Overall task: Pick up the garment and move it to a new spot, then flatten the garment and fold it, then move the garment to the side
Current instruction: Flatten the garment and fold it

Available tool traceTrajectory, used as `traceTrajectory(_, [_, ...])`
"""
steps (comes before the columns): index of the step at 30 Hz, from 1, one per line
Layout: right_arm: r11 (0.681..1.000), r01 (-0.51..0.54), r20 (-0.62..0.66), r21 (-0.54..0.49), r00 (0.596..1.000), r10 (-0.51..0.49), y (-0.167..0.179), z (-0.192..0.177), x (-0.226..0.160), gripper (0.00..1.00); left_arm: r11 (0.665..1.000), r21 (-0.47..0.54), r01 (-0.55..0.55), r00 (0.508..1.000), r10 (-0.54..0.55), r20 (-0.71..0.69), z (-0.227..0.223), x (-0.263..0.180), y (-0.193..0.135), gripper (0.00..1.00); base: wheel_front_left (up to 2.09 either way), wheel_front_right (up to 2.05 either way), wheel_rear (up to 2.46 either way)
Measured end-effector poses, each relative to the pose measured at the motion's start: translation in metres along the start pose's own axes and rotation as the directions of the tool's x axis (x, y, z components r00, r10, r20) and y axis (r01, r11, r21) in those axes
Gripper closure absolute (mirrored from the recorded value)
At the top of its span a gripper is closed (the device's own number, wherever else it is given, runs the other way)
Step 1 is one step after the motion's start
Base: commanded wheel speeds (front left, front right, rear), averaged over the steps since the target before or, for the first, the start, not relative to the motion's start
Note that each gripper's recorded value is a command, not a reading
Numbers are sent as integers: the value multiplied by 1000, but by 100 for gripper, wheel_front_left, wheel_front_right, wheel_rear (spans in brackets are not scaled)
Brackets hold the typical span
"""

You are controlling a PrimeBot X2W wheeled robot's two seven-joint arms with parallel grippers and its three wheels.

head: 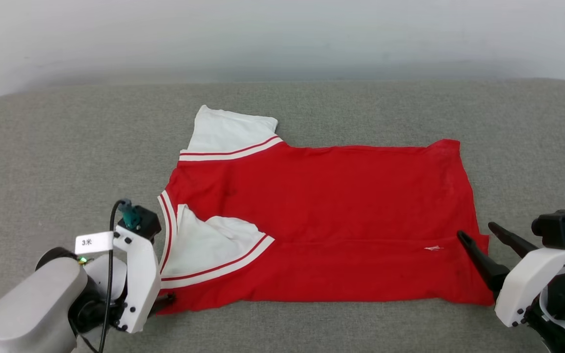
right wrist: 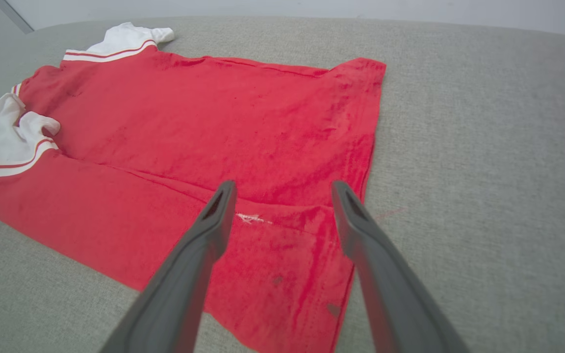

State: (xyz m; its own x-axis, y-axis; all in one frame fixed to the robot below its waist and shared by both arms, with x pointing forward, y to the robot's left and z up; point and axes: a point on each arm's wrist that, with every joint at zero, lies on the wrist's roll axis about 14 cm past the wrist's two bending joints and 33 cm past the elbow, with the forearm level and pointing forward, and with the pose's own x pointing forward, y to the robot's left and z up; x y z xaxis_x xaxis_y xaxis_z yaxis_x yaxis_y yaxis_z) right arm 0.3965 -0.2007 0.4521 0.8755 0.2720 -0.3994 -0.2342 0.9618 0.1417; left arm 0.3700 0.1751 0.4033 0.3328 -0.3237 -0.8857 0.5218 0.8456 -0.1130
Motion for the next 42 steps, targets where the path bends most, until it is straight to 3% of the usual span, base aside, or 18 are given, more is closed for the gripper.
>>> traceTrajectory(12, [1000,26,-15,11,1000,-26,-9,-7,3,0,999,-28,19,994,-22,-109,-25,31,1,0,0,0,0])
traceTrajectory(13, [1000,27,-14,12,1000,-27,-9,-7,3,0,1000,-21,20,994,-22,-107,-25,31,1,66,0,0,0])
traceTrajectory(14, [1000,27,-12,12,1000,-27,-9,-6,4,0,1000,-15,19,995,-20,-93,-22,31,1,100,0,0,0])
traceTrajectory(23, [991,47,-12,-129,999,-49,-27,21,-6,0,999,39,11,999,-12,31,-9,14,-4,100,0,0,0])
traceTrajectory(31, [979,31,-168,-203,984,-66,-36,25,-15,0,997,81,-6,991,-5,131,2,-1,-5,100,0,0,0])
traceTrajectory(37, [986,-21,-387,-165,921,-45,-31,-4,-22,0,995,100,0,989,-15,147,1,-2,-10,100,0,0,0])
traceTrajectory(42, [990,-36,-487,-134,873,-34,-30,-25,-20,0,995,101,14,988,-30,154,1,1,-16,100,0,0,0])
